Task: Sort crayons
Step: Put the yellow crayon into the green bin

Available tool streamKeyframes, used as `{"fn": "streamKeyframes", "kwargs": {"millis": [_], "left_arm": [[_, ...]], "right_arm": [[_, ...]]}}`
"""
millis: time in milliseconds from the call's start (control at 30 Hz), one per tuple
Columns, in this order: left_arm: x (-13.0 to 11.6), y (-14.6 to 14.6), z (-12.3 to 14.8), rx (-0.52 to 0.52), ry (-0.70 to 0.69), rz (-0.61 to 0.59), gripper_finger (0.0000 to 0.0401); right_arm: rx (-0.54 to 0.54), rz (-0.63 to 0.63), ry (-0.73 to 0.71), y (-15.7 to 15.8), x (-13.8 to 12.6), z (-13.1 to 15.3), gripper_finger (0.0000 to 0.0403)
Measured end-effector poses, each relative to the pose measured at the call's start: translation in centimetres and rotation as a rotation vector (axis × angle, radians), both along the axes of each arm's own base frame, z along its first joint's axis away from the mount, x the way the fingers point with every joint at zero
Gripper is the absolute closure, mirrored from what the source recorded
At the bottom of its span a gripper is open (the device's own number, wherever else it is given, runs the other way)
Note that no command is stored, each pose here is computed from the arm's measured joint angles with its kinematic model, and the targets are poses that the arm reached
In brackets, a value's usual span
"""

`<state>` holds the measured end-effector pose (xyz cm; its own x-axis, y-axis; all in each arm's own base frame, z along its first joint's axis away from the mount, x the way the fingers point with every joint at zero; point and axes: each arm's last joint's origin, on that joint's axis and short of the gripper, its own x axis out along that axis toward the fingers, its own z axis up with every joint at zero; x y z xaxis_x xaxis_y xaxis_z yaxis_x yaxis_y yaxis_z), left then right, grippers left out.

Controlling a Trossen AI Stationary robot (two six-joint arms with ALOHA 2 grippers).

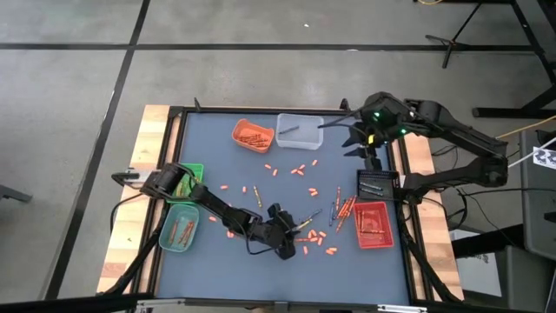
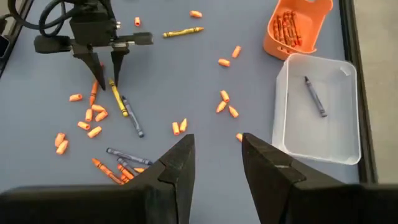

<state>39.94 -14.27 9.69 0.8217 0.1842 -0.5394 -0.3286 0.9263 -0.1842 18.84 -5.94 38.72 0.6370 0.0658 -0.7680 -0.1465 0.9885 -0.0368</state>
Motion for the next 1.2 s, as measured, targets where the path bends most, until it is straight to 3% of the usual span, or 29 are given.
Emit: {"fn": "streamKeyframes", "kwargs": {"millis": [500,733,1033,1200], "left_arm": [[-0.2,-0.4,-0.5,0.038,0.046,-0.072,0.0307],[-0.4,-0.3,-0.7,0.052,0.078,-0.069,0.0307],[-0.4,-0.2,-0.7,0.056,0.085,-0.066,0.0308],[-0.5,-0.2,-0.8,0.056,0.088,-0.064,0.0328]], "right_arm": [[0.100,-0.101,0.023,0.9,-2.4,-8.6,0.0272],[0.221,-0.038,0.034,1.2,-2.1,-12.6,0.0272],[0.263,-0.005,-0.042,1.1,-1.5,-14.1,0.0272],[0.262,-0.013,-0.099,1.0,-1.1,-14.5,0.0272]]}}
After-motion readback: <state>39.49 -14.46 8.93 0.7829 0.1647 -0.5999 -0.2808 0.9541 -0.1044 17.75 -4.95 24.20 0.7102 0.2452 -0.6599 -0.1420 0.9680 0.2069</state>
